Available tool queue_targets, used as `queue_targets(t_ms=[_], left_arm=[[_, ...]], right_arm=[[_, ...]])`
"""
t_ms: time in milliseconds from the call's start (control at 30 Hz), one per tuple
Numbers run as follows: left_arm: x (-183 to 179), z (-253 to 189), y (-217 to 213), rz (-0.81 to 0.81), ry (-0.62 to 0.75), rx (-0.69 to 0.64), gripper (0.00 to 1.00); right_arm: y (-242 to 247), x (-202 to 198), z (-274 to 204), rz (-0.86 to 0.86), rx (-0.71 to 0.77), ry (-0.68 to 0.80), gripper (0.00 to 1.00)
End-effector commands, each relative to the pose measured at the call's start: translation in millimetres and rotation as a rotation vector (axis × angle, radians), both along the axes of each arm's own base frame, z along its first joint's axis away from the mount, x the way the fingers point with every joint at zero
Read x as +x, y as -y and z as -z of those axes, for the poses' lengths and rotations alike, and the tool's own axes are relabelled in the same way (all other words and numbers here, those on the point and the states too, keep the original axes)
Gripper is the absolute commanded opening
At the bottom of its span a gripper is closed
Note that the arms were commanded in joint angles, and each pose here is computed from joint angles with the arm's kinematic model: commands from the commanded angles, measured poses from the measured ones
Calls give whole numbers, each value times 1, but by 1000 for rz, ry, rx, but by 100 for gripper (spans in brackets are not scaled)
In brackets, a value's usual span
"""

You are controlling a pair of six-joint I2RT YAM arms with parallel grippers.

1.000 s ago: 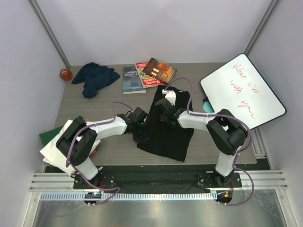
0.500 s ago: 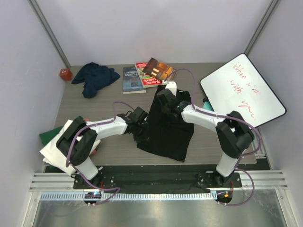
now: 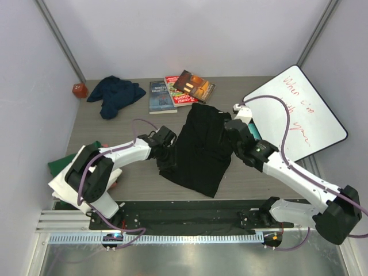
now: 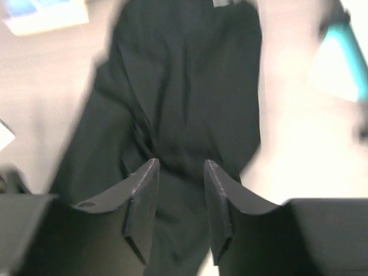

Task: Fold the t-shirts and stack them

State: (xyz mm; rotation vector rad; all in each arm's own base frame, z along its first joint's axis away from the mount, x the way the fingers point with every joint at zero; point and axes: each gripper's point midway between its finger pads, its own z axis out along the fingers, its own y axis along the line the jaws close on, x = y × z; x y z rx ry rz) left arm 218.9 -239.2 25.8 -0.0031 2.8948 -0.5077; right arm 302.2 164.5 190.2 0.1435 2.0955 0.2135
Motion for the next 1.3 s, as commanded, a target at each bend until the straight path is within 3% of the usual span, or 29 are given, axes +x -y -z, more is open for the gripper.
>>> queue_targets(t_ms=[0,200,333,633,1000,1267], left_arm=[[0,-7,-17,8,21,24,38],[-5,-21,-17,19,21,3,39],[-6,-27,-25,21,34,30,48],[-4,-20,-38,-49,12,25,58],[8,-9,-27,-78,-34,-57,59],[2,8,-29,-83,-71,-45,59]], right_arm=[[9,-42,54,1,50,-167,40],[-1,-63,61,-31,127,-223,40],[-11,-89,72,-91,172,-301,46],[-9,-137,99,-127,336,-368,53],[-12,-156,133,-133,342,-462,55],[-25,-168,148,-171,422,-496,56]])
